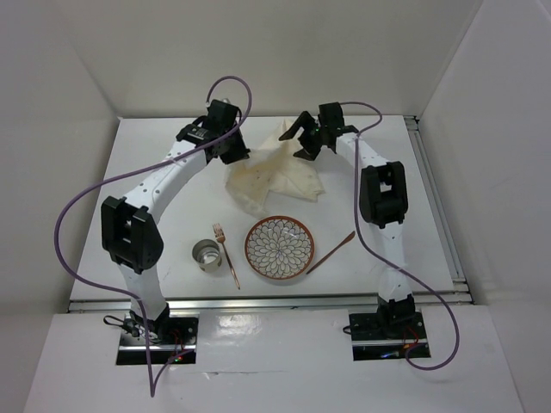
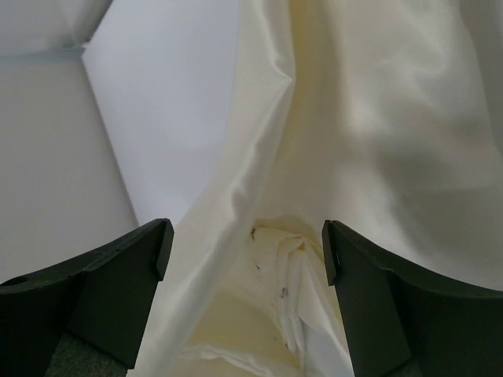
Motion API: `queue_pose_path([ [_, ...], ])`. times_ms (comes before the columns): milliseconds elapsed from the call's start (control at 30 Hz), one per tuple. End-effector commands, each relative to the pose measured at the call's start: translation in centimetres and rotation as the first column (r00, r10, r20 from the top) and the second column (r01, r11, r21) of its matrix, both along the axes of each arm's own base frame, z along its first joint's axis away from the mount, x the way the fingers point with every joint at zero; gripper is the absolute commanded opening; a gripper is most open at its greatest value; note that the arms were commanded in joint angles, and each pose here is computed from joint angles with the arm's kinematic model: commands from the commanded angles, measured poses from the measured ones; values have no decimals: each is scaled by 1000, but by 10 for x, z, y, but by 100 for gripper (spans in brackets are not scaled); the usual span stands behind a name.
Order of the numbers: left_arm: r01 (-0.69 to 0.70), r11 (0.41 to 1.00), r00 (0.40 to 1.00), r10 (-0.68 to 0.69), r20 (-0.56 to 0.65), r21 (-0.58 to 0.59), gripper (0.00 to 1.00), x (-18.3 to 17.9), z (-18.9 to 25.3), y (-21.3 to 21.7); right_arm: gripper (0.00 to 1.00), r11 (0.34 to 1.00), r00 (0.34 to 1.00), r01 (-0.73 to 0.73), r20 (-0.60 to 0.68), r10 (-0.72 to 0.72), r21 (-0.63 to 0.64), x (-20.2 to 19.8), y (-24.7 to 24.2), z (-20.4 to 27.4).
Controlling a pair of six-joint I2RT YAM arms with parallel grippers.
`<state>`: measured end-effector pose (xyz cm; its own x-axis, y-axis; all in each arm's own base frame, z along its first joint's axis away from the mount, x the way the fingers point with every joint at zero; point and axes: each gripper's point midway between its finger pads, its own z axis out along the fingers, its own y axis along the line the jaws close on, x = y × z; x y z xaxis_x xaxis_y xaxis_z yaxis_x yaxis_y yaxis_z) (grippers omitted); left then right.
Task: Set the dinner table for one person
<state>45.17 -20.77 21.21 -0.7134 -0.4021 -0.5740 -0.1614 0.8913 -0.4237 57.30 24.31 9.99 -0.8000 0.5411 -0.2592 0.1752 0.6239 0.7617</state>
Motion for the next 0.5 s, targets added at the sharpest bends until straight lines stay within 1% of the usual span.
queue_pose_path([
  [0, 28, 999, 996, -26, 86, -23, 0, -2, 33, 1, 88, 989, 997, -5, 73, -6, 150, 24, 15, 25],
  [33, 29, 999, 995, -26, 96, -26, 0, -4, 38, 2, 88, 987, 997, -8, 71, -3, 159, 26, 22, 24],
  [67, 34, 999, 995, -32, 98, -20, 0, -4, 38, 2, 85, 986, 997, -18, 74, 5, 165, 28, 24, 22],
  [100, 17, 1000, 994, -15, 110, -17, 0, -2, 43, 8, 85, 985, 997, -13, 76, 0, 174, 36, 26, 18],
  [167, 24, 1000, 992, -22, 121, -12, 0, -4, 47, 9, 80, 981, 997, -35, 74, 21, 190, 39, 37, 12],
  [267, 14, 1000, 990, -13, 144, -6, 0, -4, 56, 17, 79, 982, 997, -46, 76, 32, 185, 41, 50, 7],
  [367, 13, 1000, 988, -13, 156, 4, 0, -5, 60, 19, 72, 977, 995, -40, 98, 20, 208, 48, 52, 9],
  [400, 10, 1000, 989, -12, 150, 16, 0, -4, 58, 24, 68, 974, 992, -42, 126, 14, 223, 53, 54, 20],
  [433, 10, 1000, 987, -12, 158, 13, 0, -6, 63, 25, 57, 974, 992, -43, 128, 14, 224, 54, 54, 14],
  [467, 10, 1000, 987, -12, 159, 13, 0, -6, 63, 25, 46, 971, 990, -42, 143, 8, 235, 57, 55, 19],
])
